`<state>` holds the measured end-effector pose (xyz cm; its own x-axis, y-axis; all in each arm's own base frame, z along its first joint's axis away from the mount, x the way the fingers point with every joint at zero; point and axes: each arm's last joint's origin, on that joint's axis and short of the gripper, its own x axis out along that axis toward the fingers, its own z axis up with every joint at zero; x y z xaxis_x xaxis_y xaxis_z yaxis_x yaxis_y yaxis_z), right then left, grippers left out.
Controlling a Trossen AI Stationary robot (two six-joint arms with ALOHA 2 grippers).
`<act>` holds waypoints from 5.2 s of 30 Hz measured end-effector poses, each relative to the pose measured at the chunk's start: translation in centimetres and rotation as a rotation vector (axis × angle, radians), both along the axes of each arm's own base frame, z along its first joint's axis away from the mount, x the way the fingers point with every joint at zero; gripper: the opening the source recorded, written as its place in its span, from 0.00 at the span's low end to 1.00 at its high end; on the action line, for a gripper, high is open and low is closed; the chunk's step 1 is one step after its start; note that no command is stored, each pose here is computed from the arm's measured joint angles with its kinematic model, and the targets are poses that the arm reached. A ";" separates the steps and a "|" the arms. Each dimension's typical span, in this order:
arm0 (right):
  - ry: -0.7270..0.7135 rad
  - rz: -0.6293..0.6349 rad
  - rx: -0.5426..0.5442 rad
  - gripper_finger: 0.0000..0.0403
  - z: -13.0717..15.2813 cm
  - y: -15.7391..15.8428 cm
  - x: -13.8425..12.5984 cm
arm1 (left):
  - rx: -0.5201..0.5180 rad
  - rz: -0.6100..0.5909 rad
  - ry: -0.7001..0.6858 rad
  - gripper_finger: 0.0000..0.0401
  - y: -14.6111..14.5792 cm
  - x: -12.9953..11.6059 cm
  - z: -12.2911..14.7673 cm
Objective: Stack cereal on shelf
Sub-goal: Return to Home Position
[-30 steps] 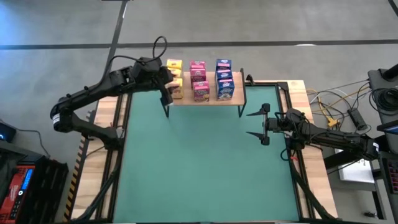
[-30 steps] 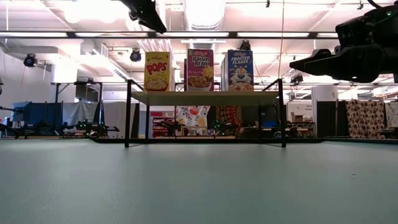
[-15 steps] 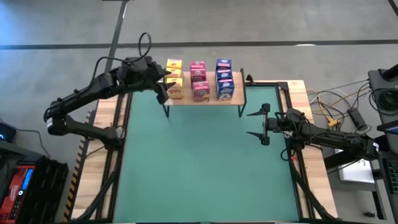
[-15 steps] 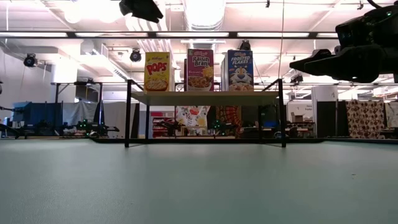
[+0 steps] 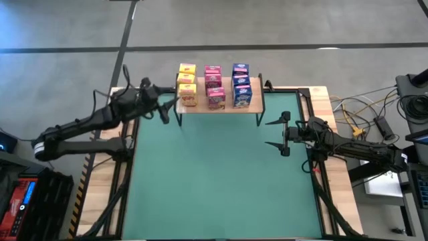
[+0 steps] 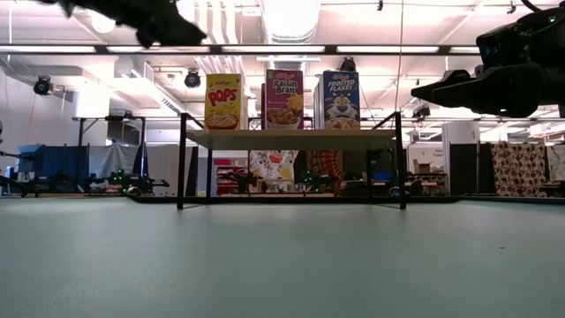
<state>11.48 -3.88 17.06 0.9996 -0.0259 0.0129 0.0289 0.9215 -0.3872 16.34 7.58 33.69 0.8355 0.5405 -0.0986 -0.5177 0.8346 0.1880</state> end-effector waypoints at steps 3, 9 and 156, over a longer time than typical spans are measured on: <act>0.000 0.000 0.000 0.89 0.0 0.0 0.0 | -0.004 0.001 -0.026 0.51 -0.6 -1.4 -2.2; 0.000 0.000 0.000 0.89 0.0 0.0 0.0 | -0.112 0.019 -0.132 0.51 -1.6 -3.8 -5.6; -0.328 -0.017 -0.243 0.89 3.1 1.2 -2.8 | -0.158 0.014 -0.276 0.51 -3.3 -7.6 -16.6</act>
<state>8.72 -2.65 20.18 0.9410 0.0004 0.3384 0.2014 0.8028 -0.5612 8.71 4.30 17.09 0.8353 0.5478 0.0468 -0.5425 0.8350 -0.0924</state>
